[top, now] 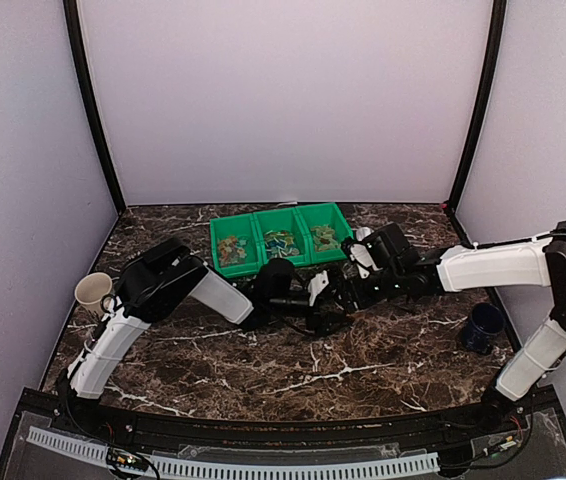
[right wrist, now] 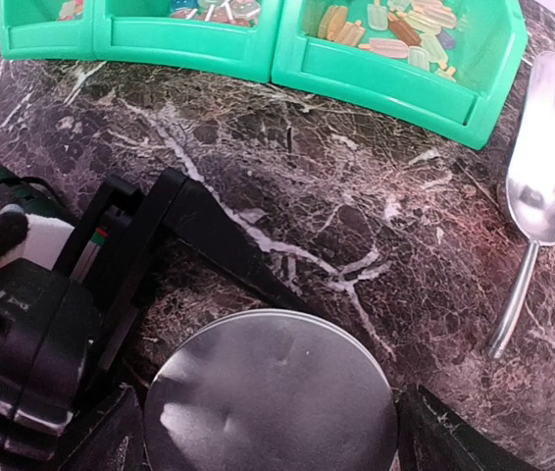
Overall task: Pack the candies
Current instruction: Screw the box lid onto the packing bottle.
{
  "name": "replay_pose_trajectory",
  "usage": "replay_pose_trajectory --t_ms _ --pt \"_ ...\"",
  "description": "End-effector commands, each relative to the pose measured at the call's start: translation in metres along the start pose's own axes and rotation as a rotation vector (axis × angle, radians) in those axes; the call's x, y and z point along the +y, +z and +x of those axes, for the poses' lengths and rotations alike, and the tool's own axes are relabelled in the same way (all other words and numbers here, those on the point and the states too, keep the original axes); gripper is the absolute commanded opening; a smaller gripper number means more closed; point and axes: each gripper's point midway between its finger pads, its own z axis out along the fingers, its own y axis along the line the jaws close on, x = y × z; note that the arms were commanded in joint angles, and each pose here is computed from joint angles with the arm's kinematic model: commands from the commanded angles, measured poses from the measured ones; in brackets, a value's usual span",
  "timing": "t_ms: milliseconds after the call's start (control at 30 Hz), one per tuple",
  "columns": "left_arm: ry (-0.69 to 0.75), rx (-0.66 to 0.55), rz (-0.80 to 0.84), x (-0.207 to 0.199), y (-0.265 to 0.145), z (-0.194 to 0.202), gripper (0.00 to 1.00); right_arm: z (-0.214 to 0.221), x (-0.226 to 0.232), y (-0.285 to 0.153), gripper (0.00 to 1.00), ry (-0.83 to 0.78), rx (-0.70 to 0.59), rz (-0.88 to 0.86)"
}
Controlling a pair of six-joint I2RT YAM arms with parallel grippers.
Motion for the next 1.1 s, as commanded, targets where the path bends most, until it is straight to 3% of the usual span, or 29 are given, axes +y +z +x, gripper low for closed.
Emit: replay_pose_trajectory --t_ms 0,67,333,600,867,1067 --pt "-0.219 0.386 -0.16 0.009 -0.031 0.149 0.84 -0.001 -0.005 -0.009 0.92 0.043 0.008 0.056" --pt "-0.217 0.383 -0.152 0.008 -0.031 0.148 0.85 -0.005 -0.006 -0.017 0.98 0.022 -0.001 0.061" --pt "-0.2 0.364 -0.09 -0.001 -0.029 0.144 0.86 -0.015 -0.011 -0.045 0.98 -0.062 -0.039 0.047" --pt "-0.121 0.317 0.193 -0.046 -0.028 0.138 0.86 0.022 0.007 -0.06 0.98 -0.413 0.06 -0.138" --pt "-0.106 0.246 0.499 -0.088 -0.039 0.12 0.86 0.027 0.032 -0.075 0.98 -0.7 0.027 -0.321" --pt "-0.103 0.22 0.595 -0.098 -0.044 0.109 0.86 0.03 0.053 -0.074 0.98 -0.831 0.005 -0.487"
